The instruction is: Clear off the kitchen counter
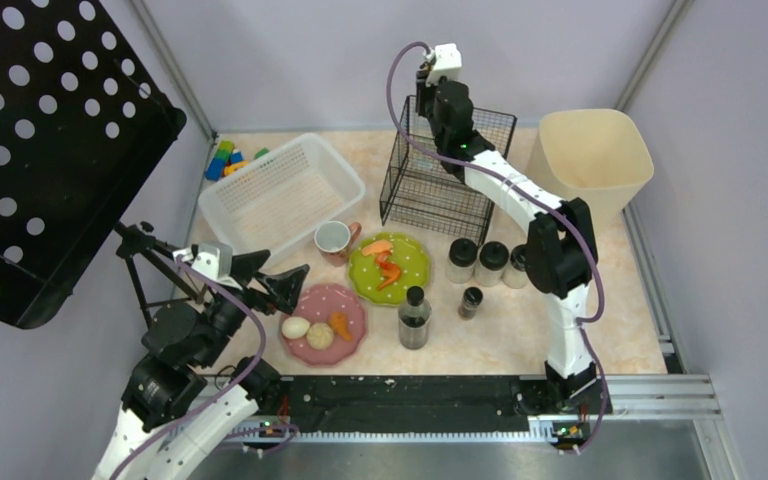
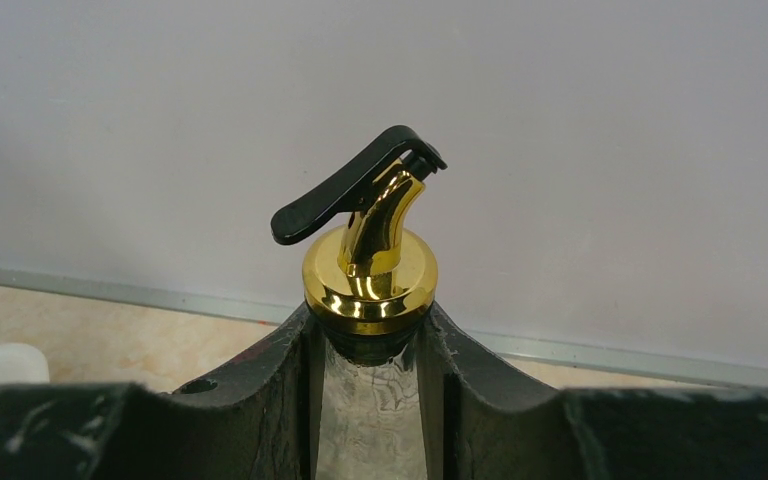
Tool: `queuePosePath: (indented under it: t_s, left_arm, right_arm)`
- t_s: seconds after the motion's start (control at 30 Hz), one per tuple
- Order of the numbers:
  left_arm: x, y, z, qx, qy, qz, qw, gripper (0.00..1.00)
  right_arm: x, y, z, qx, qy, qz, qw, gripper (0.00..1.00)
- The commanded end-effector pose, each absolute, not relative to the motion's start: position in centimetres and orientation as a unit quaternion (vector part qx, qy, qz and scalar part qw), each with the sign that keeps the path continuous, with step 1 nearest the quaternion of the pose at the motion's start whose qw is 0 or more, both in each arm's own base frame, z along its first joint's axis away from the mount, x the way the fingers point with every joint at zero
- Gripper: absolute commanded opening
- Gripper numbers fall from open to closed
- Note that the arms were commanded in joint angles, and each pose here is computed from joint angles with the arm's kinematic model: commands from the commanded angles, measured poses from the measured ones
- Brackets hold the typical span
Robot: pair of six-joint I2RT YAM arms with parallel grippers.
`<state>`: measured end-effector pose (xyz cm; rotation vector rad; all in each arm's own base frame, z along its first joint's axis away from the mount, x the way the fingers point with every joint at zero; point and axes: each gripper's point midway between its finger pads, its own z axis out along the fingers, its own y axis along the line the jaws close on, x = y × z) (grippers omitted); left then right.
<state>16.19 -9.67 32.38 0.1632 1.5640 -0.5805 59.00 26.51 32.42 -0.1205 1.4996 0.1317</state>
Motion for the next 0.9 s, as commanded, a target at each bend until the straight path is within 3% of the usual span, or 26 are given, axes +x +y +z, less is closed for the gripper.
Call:
queuePosePath:
  t_s: [0.0,0.37,0.47,0.57,0.63,0.87]
  left_arm:
    - [16.6,-10.0,33.0,0.076,0.686,-0.259,0.676,0.94]
    - [16.6,-10.0,33.0,0.075,0.686,-0.259,0.675,0.94]
    - [16.6,-10.0,33.0,0.076,0.687,-0.259,0.675,0.94]
    - [16.6,-10.0,33.0,0.075,0.687,-0.259,0.675,0.94]
    - [16.6,-10.0,33.0,0.076,0.686,-0.259,0.675,0.94]
    - [16.7,-9.9,32.9,0.075,0.688,-0.256,0.675,0.93]
  right_arm:
    - [58.8,25.3,37.8,-0.011,0.62,0.081,0.78,0.0]
    - [59.0,25.2,34.1,0.007,0.646,0.087,0.759,0.0]
    - [59.0,25.1,33.7,0.008,0.649,0.084,0.756,0.14]
    - [58.8,25.0,33.5,0.009,0.649,0.085,0.756,0.42]
    - [58.7,25.0,33.7,0.011,0.648,0.088,0.757,0.54]
    - [57.4,24.9,36.1,0.01,0.635,0.102,0.765,0.71]
